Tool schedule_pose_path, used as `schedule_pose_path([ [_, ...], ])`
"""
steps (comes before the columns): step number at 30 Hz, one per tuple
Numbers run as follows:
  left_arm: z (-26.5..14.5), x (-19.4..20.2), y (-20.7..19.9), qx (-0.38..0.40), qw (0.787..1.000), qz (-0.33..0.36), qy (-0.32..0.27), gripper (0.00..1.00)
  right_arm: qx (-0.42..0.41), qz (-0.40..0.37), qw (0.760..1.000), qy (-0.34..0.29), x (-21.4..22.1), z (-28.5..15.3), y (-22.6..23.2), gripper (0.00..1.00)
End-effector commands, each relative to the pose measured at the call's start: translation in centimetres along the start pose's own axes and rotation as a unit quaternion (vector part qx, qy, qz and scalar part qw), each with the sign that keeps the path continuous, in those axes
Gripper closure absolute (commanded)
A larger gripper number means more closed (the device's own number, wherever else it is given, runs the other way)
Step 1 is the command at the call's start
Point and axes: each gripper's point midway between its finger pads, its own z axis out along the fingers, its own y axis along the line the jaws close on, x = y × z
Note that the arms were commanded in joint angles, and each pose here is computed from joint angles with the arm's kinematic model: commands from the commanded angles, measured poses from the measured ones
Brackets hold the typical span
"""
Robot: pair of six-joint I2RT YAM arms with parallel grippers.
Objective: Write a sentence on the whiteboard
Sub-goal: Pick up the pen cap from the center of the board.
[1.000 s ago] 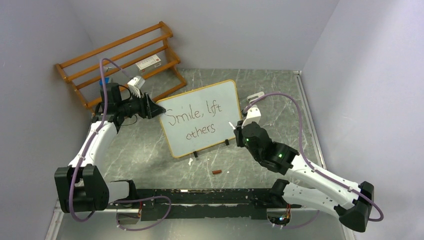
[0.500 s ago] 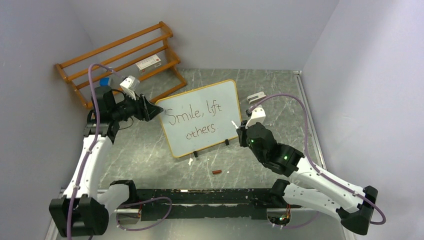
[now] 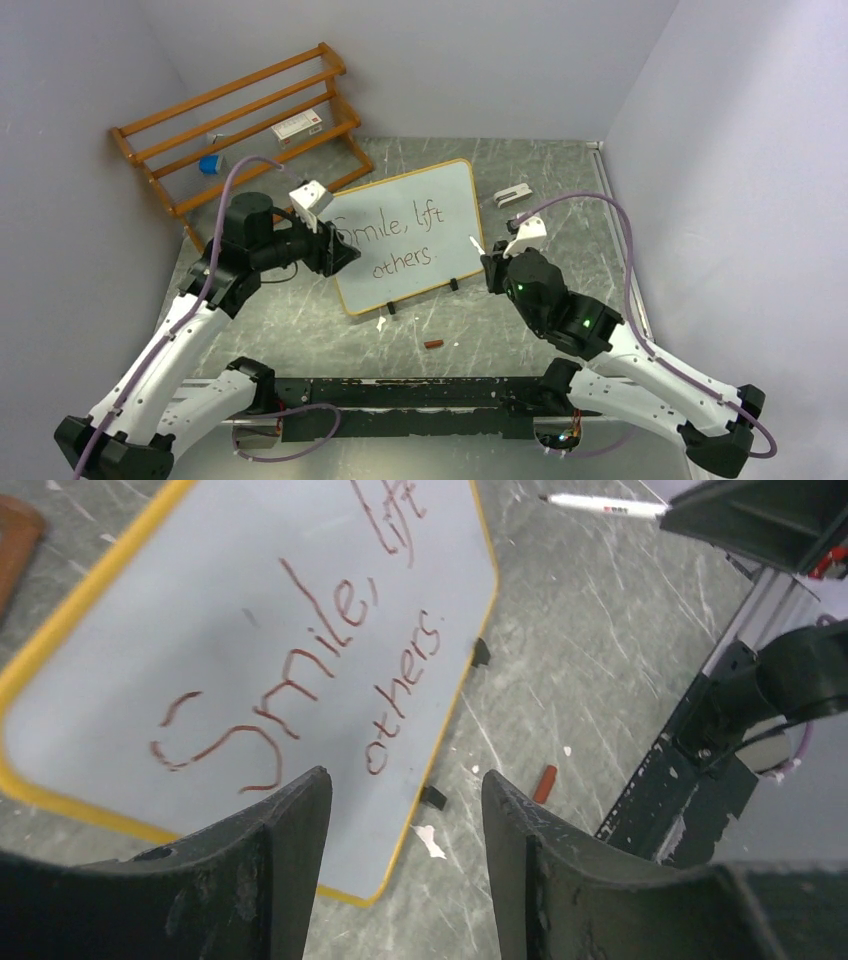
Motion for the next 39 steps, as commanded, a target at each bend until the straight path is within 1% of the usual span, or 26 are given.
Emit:
schedule_pose_path([
  [1,0.6,1.3,-2.1,0.007,0.999,0.016,0.029,0.39,0.016,0.022,0.999,-0.019,-0.8,-0.7,-1.0,1.0],
  [4,1.8,2.7,-4.2,0.025,0.998,0.03,0.047,0.39,0.024,0.028,0.999,-0.023,-0.9,-1.0,-1.5,1.0],
  [11,5.7,7.1,-8.8,0.039,0.987,0.079,0.132,0.4,0.041,0.04,0.998,-0.032,-1.2,-1.4,-2.3,1.0],
  [19,8.9,12.4,-12.1,0.062,0.969,0.115,0.212,0.42,0.054,0.046,0.997,-0.032,-1.2,-1.8,-3.0,1.0],
  [22,9.8,14.4,-12.9,0.061,0.959,0.134,0.241,0.44,0.059,0.051,0.997,-0.03,-1.0,-1.9,-3.2,1.0],
  [26,10.9,17.2,-13.6,0.064,0.939,0.166,0.294,0.48,0.071,0.059,0.995,-0.025,-0.8,-2.2,-3.7,1.0],
  [30,12.0,18.6,-14.2,0.073,0.928,0.182,0.318,0.5,0.117,0.07,0.99,-0.024,-0.7,-2.7,-5.3,1.0],
  [35,13.3,20.1,-14.8,0.096,0.916,0.19,0.341,0.5,0.181,0.102,0.977,-0.039,-1.2,-4.0,-7.8,1.0],
  [38,13.9,21.3,-14.9,0.101,0.907,0.192,0.361,0.51,0.189,0.114,0.974,-0.053,-1.8,-4.8,-8.5,1.0],
  [39,14.0,21.6,-14.7,0.108,0.901,0.206,0.367,0.51,0.187,0.117,0.974,-0.057,-2.1,-5.0,-8.6,1.0],
])
